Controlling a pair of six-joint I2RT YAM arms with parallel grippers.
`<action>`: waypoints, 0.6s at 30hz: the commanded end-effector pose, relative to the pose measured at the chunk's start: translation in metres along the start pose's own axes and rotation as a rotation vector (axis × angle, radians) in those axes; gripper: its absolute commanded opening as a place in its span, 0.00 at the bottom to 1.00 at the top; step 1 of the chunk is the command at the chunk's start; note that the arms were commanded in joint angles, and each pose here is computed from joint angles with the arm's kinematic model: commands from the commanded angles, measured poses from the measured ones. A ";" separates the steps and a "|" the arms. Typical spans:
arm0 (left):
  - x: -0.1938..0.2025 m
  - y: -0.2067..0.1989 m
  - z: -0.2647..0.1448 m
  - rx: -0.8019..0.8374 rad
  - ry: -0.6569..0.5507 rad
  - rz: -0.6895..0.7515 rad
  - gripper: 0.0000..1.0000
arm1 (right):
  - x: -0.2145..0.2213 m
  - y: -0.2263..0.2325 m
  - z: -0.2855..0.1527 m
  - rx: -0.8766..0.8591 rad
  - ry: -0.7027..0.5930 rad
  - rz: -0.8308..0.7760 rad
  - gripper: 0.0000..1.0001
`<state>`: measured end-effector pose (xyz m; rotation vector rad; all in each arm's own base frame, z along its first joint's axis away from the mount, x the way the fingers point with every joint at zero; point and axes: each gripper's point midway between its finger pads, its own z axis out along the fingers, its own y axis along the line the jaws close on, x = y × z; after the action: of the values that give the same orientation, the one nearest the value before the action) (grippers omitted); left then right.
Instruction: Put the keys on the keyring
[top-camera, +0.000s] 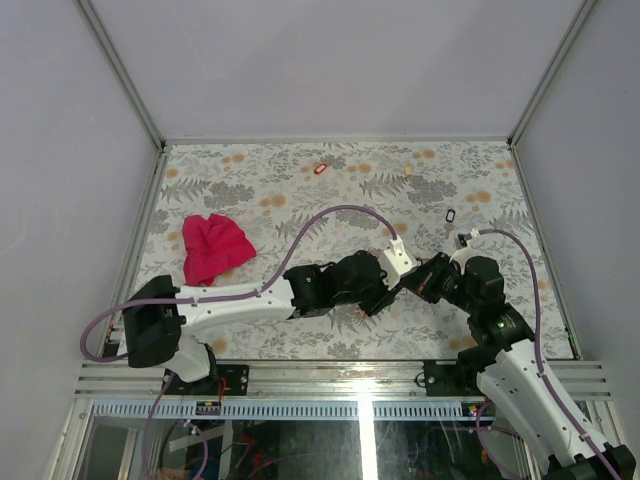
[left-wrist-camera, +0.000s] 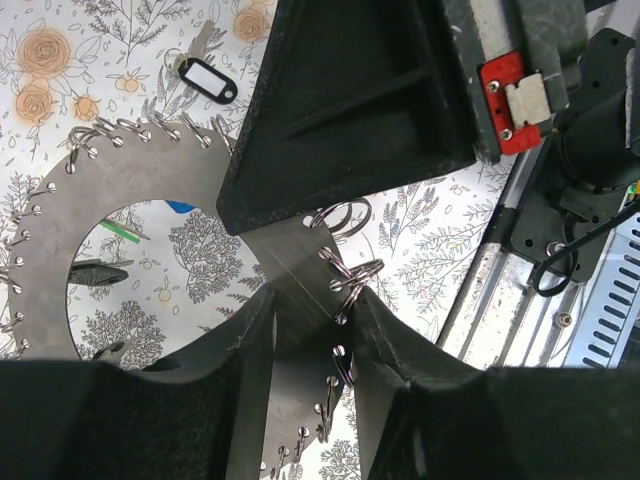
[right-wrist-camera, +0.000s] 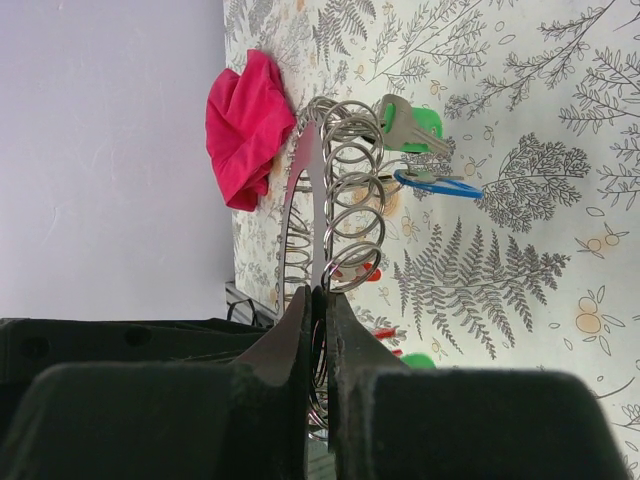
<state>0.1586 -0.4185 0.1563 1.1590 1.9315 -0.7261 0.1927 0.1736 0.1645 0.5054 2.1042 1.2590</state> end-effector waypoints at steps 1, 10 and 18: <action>-0.019 -0.008 -0.007 0.024 -0.045 0.017 0.11 | -0.018 0.055 -0.017 -0.142 -0.055 -0.069 0.00; -0.023 -0.006 -0.027 0.023 -0.079 0.027 0.00 | -0.038 0.075 -0.039 -0.104 -0.146 -0.193 0.38; -0.032 -0.019 -0.046 0.107 -0.133 0.086 0.00 | -0.047 0.087 -0.060 -0.103 -0.208 -0.339 0.61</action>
<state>0.1481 -0.4049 0.1828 1.1742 1.8817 -0.7665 0.1879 0.1566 0.2618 0.3020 1.8999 1.1515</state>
